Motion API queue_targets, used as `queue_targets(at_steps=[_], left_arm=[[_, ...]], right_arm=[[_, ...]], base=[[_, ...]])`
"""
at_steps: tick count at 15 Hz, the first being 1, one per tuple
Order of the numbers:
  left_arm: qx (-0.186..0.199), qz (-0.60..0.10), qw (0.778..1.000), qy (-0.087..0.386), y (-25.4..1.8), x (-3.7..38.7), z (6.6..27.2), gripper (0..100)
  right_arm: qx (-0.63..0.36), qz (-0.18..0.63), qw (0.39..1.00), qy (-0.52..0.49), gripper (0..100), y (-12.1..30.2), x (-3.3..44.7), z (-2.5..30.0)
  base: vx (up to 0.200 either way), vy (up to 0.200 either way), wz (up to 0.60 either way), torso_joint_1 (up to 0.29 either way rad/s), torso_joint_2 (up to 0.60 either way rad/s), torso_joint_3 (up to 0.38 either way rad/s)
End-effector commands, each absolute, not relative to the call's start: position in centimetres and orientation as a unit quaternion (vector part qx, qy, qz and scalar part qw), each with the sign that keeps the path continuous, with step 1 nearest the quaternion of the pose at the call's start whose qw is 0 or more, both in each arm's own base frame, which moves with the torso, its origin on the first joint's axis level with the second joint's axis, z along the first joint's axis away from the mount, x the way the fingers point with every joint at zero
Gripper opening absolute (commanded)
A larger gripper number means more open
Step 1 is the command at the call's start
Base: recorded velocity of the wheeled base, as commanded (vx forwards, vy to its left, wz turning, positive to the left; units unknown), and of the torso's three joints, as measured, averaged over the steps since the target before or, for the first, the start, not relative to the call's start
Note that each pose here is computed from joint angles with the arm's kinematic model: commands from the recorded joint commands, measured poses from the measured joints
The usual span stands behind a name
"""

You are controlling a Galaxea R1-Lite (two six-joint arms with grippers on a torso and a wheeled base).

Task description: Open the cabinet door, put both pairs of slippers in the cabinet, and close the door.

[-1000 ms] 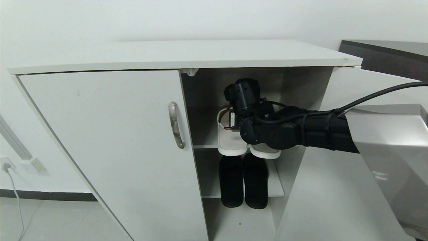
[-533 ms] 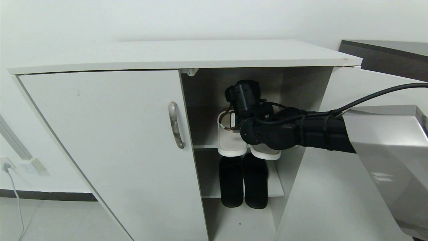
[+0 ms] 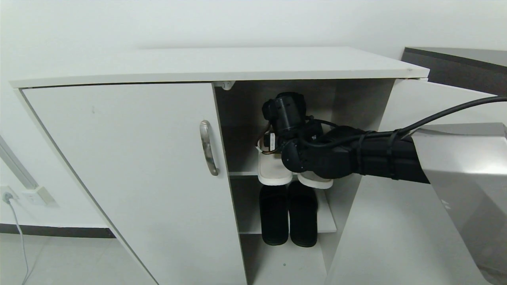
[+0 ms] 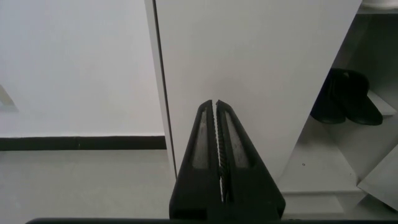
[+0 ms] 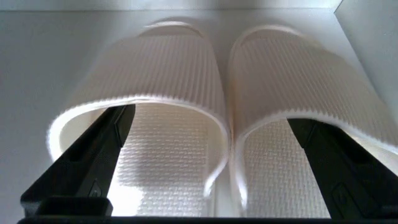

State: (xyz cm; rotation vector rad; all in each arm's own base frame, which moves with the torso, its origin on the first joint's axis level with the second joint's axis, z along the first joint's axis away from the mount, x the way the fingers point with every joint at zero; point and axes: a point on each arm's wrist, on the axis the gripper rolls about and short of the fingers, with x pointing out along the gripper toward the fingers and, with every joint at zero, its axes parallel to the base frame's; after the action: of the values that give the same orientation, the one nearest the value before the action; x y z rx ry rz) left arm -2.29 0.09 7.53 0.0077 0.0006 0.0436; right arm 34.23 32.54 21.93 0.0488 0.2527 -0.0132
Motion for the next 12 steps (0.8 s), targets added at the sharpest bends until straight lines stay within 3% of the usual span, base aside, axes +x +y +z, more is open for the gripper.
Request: queue_targets(at_steps=[1, 12], left_arm=[[0.004, 0.022, 1.000, 0.001, 0.1, -2.3, 7.5, 0], [0.004, 0.021, 1.000, 0.001, 0.1, -2.3, 7.5, 0]], right_arm=[[0.027, 0.001, 0.992, 0.123, 100, 32.3, 33.0, 23.0], [0.020, 0.035, 0.989, 0.140, 100, 29.6, 26.0, 22.5]], base=[[0.000, 0.000, 0.00, 0.000, 0.00, 0.000], [0.000, 0.000, 0.00, 0.000, 0.00, 0.000]])
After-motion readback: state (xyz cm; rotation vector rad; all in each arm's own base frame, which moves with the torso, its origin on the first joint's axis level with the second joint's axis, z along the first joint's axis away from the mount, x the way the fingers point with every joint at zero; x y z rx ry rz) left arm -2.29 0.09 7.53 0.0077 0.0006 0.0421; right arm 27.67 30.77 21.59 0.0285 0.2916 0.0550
